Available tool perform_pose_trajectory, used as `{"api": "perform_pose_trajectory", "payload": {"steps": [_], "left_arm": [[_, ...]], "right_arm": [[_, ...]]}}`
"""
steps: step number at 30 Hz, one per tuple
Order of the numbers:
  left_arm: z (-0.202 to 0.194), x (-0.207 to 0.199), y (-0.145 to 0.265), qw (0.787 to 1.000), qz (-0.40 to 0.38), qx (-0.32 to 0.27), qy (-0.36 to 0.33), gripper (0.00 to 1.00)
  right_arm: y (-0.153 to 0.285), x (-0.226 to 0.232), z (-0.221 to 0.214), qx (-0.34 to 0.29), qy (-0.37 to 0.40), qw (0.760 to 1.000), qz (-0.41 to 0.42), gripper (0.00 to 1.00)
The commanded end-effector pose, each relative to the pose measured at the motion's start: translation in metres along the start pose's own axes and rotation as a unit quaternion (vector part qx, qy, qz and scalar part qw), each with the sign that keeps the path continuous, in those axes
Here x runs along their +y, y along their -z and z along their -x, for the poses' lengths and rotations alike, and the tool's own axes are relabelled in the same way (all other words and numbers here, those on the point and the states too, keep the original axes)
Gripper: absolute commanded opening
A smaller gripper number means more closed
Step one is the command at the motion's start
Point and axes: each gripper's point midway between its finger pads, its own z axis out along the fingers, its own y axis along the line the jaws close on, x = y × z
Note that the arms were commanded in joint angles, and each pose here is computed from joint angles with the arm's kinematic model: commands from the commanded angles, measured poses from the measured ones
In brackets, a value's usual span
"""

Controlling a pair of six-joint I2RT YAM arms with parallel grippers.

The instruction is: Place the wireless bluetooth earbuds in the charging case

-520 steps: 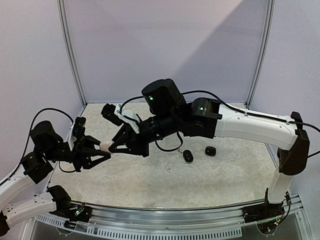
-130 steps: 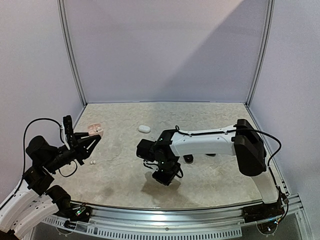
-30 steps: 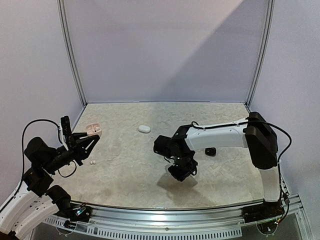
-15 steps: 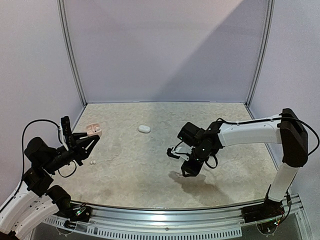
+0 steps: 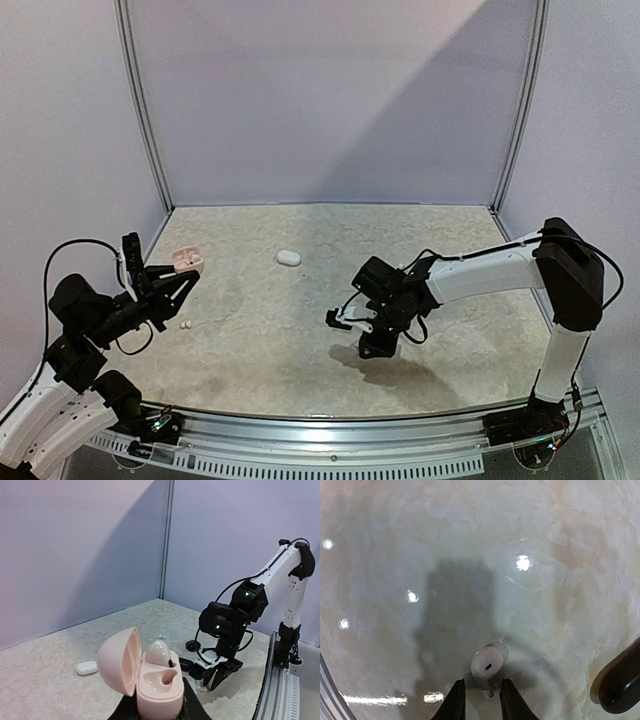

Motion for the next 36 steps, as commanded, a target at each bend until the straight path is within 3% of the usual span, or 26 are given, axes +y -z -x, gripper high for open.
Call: {"api": "perform_pose_trajectory", "payload": {"steps": [1,8,14,20,27,36], "left_arm": [[-0.012,0.005,0.000,1.000,0.006,0.016,0.001,0.00],[-0.010,0.004,0.000,1.000,0.006,0.011,0.002,0.00],[-0.010,0.005,0.000,1.000,0.007,0.012,0.002,0.00],[-0.011,0.004,0.000,1.000,0.006,0.012,0.002,0.00],[-0.010,0.005,0.000,1.000,0.007,0.009,0.001,0.00],[-0.007,0.004,0.002,1.000,0.007,0.003,0.001,0.00]], "right_arm": [[-0.015,0.000,-0.006,0.010,-0.012,1.000,0.006,0.22],[-0.011,0.006,-0.015,0.028,-0.022,0.999,0.015,0.08],[-0.015,0.013,-0.010,0.034,-0.062,0.997,0.027,0.03],[-0.006,0.028,0.029,-0.035,-0.169,0.981,0.086,0.00],[-0.005,0.050,0.071,-0.106,-0.345,0.909,0.207,0.00],[-0.011,0.039,0.060,-0.155,-0.523,0.792,0.274,0.00]]}}
